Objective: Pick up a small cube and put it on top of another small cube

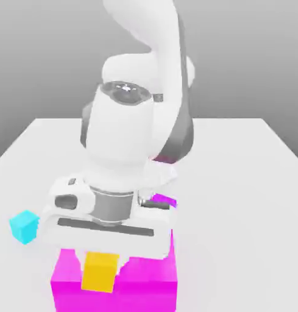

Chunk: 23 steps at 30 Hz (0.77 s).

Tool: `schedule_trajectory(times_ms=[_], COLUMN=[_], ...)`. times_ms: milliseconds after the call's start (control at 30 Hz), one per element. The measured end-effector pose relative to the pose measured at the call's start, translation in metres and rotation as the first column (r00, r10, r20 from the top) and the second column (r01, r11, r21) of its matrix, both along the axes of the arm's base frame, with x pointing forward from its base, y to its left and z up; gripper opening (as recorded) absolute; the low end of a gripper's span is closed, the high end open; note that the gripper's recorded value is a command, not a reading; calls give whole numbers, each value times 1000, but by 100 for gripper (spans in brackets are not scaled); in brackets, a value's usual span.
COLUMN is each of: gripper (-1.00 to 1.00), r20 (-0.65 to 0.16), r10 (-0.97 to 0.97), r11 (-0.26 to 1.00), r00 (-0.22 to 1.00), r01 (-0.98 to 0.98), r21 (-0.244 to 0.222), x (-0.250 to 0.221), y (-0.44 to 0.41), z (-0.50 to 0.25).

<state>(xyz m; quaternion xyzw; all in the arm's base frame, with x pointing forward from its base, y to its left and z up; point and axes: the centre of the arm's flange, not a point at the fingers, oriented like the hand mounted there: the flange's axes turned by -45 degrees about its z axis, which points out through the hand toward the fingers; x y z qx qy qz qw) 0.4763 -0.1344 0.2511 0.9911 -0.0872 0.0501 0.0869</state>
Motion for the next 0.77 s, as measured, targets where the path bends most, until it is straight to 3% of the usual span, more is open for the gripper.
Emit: schedule_trajectory(times_ms=[100, 233, 333, 433, 667, 700, 767], gripper=[-100, -100, -100, -100, -100, 100, 100], r20=[-8, -28, -66, -79, -82, -83, -83], r10=[-246, -544, -685, -681, -689, -689, -689], r11=[969, 835, 711, 708, 700, 699, 699], r00=[969, 839, 725, 728, 720, 720, 720], r01=[246, 544, 686, 683, 690, 691, 691], r21=[25, 79, 152, 181, 183, 182, 182], x=[-50, -137, -195, -193, -196, -197, -197], y=[-82, -167, -183, -169, -169, -169, -169], z=[7, 10, 2, -14, -62, -68, -68])
